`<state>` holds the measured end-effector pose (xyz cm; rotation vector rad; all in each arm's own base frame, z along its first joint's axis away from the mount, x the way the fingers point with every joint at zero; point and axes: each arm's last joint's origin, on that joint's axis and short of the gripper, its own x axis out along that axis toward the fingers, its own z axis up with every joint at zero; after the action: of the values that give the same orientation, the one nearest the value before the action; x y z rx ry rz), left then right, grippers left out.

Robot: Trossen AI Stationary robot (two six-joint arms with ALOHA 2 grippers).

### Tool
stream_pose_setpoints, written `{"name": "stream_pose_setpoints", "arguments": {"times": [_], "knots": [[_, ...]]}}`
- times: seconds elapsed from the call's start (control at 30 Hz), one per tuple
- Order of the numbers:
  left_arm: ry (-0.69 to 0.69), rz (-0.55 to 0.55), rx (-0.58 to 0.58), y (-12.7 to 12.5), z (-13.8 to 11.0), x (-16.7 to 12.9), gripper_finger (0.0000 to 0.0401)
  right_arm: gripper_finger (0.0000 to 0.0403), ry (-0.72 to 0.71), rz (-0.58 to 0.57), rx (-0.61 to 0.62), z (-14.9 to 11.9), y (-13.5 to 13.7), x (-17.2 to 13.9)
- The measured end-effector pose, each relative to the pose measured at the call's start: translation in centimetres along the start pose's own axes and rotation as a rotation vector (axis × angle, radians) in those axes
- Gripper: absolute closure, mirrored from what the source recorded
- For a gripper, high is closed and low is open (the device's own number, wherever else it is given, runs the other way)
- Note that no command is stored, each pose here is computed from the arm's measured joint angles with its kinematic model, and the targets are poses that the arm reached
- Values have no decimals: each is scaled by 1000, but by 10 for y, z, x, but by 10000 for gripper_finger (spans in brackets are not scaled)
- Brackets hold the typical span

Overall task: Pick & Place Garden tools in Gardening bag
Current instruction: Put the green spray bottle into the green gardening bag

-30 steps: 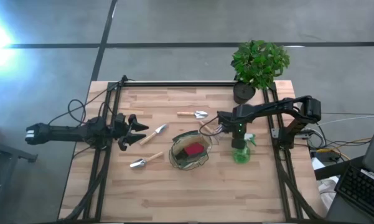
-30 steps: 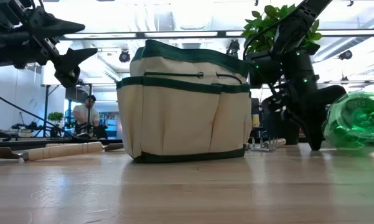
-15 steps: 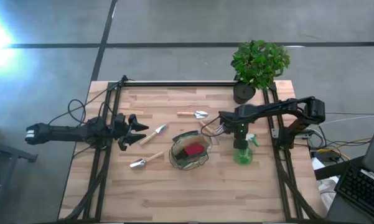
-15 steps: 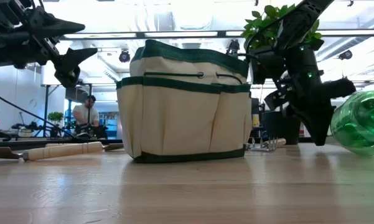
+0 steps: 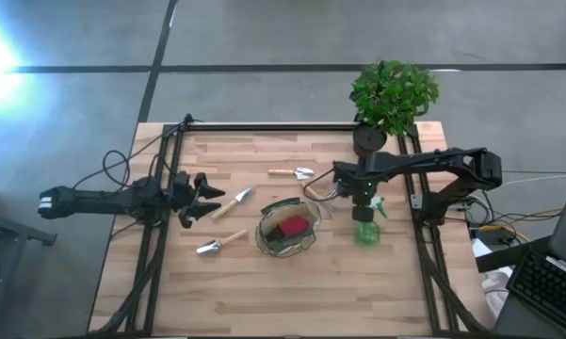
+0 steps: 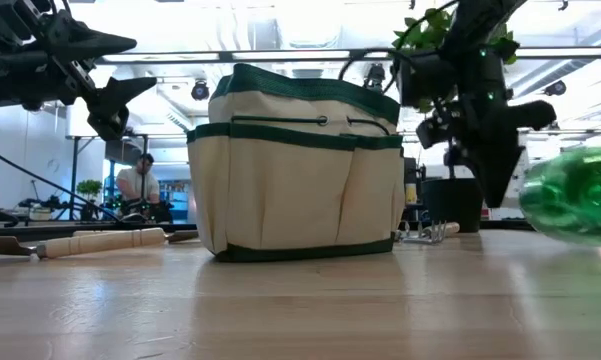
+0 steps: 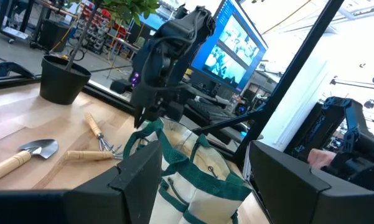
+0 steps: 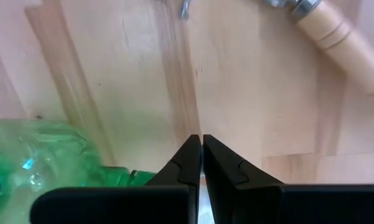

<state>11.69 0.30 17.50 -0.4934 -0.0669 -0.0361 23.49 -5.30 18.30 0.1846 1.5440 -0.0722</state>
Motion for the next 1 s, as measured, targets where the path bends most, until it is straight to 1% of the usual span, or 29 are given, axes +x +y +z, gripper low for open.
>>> {"name": "stream_pose_setpoints", "arguments": {"times": [0.13, 0.3, 0.5, 0.77, 1.0], "knots": [[0, 0, 0, 0, 0, 0, 156, 395, -24, -8, -15, 3, 1, -15], [1, -1, 0, 0, 0, 0, 156, 395, -37, -56, -18, 6, 1, -34], [0, -1, 0, 0, 0, 0, 156, 395, -71, -85, -35, 13, 1, -60], [0, 0, 0, 0, 0, 0, 156, 395, -196, -100, -102, 26, 5, -96], [0, 0, 0, 0, 0, 0, 156, 395, -317, -114, -194, 36, 16, -124]]}}
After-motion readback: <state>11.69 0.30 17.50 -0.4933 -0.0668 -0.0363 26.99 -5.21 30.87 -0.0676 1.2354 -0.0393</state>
